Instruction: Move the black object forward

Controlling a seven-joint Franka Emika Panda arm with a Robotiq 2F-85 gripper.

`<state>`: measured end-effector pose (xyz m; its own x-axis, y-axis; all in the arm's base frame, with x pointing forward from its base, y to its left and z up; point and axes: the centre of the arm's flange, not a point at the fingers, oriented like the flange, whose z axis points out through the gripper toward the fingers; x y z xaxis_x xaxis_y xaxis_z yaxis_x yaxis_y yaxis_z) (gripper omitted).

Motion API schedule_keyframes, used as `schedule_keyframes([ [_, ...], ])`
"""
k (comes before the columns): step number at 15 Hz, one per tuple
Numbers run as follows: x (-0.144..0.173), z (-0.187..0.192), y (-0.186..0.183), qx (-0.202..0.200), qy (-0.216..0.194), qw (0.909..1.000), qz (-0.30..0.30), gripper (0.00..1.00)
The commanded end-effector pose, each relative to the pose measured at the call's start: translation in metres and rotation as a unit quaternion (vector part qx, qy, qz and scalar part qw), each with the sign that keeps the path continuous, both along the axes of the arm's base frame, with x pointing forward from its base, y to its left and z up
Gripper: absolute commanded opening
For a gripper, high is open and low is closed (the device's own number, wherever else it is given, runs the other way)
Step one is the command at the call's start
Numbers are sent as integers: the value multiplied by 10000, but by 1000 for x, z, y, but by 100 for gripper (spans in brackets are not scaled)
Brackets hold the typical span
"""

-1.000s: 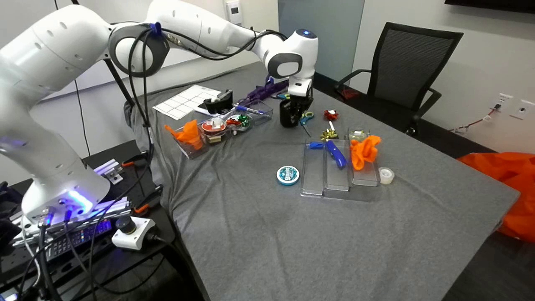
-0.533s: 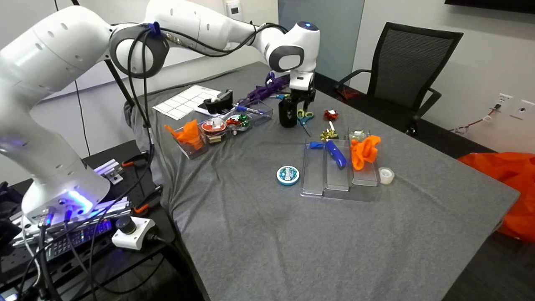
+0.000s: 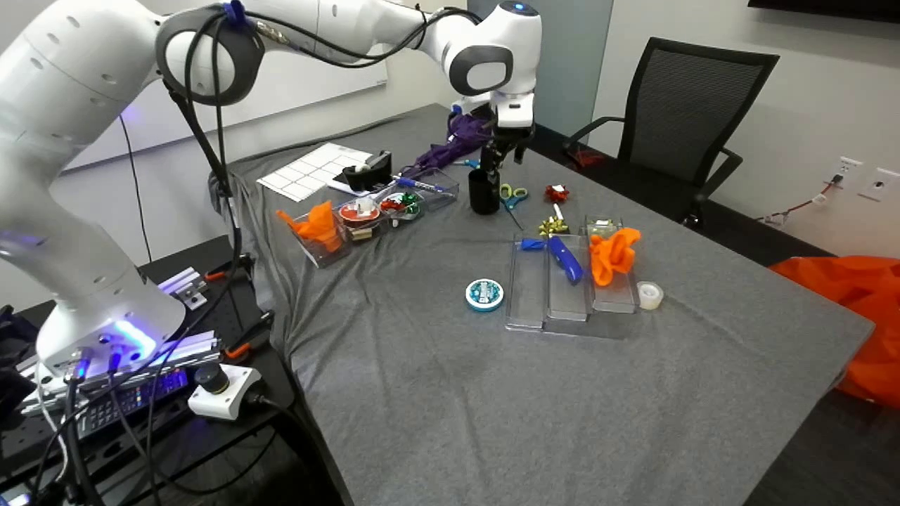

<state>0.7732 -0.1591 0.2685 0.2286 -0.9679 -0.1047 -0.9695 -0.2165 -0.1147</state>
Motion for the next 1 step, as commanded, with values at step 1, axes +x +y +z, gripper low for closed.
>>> schedule_keyframes([
  [1, -76, 28, -8, 25, -22, 9974, 723, 100],
])
